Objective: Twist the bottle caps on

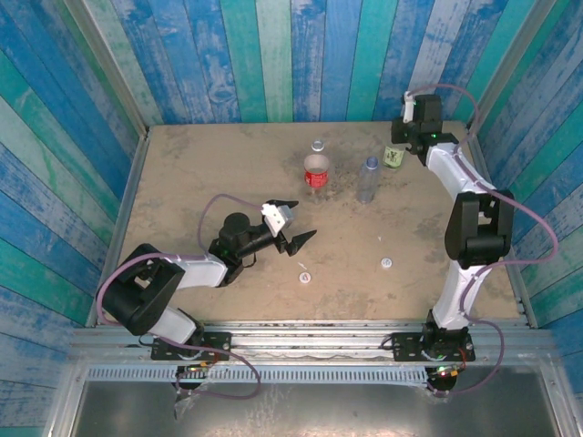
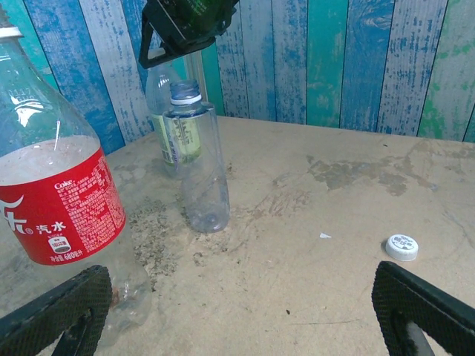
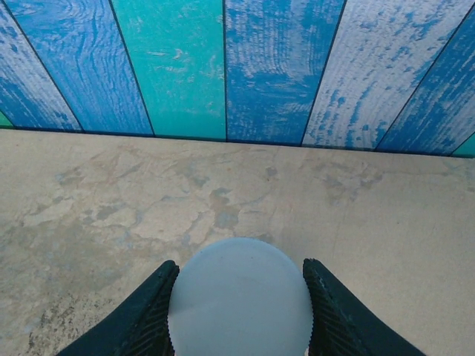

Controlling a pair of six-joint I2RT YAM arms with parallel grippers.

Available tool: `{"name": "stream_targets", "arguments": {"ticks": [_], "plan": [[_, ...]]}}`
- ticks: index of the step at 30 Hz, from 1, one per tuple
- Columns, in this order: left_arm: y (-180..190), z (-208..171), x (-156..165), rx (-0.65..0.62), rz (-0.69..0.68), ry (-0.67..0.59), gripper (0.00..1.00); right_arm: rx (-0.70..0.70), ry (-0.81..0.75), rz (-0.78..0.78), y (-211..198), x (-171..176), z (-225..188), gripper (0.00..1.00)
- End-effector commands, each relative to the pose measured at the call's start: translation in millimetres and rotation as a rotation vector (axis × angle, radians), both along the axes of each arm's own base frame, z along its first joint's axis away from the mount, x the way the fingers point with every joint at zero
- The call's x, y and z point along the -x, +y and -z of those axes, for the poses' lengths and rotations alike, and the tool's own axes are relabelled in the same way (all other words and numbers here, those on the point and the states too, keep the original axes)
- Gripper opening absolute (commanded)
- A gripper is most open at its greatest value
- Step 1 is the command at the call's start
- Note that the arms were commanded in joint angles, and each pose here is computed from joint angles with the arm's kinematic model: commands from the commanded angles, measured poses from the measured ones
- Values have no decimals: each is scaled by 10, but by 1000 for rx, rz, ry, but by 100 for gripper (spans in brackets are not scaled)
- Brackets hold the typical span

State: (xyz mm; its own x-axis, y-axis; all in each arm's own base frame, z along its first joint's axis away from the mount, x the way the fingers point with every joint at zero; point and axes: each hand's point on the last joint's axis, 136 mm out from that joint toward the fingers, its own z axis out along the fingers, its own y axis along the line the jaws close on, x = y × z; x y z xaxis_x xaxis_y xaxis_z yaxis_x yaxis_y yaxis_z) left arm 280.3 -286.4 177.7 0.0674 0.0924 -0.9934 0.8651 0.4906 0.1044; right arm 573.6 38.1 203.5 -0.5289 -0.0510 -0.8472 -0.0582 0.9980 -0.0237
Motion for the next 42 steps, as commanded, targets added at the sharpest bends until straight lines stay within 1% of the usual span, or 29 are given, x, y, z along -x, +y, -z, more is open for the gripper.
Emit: {"name": "stream_targets", "arguments": {"ticks": [1,5,7,11,13,16,21,25,30,36,42], "plan": [[3,-203,-37,23,-14,-46,94,4,38,1,-32,34,63,53],[-7,-203,-75,27,-23,-39,94,6,-11,-1,-32,61,-191,73],[-18,-215,-96,32,-25,-38,94,11,-43,23,-74,89,-349,81],[-29,-217,-147,38,-36,-35,94,4,-79,153,-279,227,-580,91],[-31,-217,-193,40,-49,-36,94,11,-98,165,-310,348,-679,99],[-9,-210,-311,57,-86,-36,94,21,-126,151,-313,537,-774,100],[51,-175,-663,89,-201,-3,94,-53,-114,63,-149,901,-737,100],[11,-128,-971,78,-272,27,94,-111,-104,-11,-2,1199,-690,100],[-60,-60,-1282,59,-316,52,94,-134,-115,-39,38,1510,-703,100],[-179,-3,-1535,59,-295,83,94,-139,-134,-59,52,1766,-789,100],[-359,52,-1655,42,-236,94,94,-142,-136,-54,37,1907,-762,100]]}}
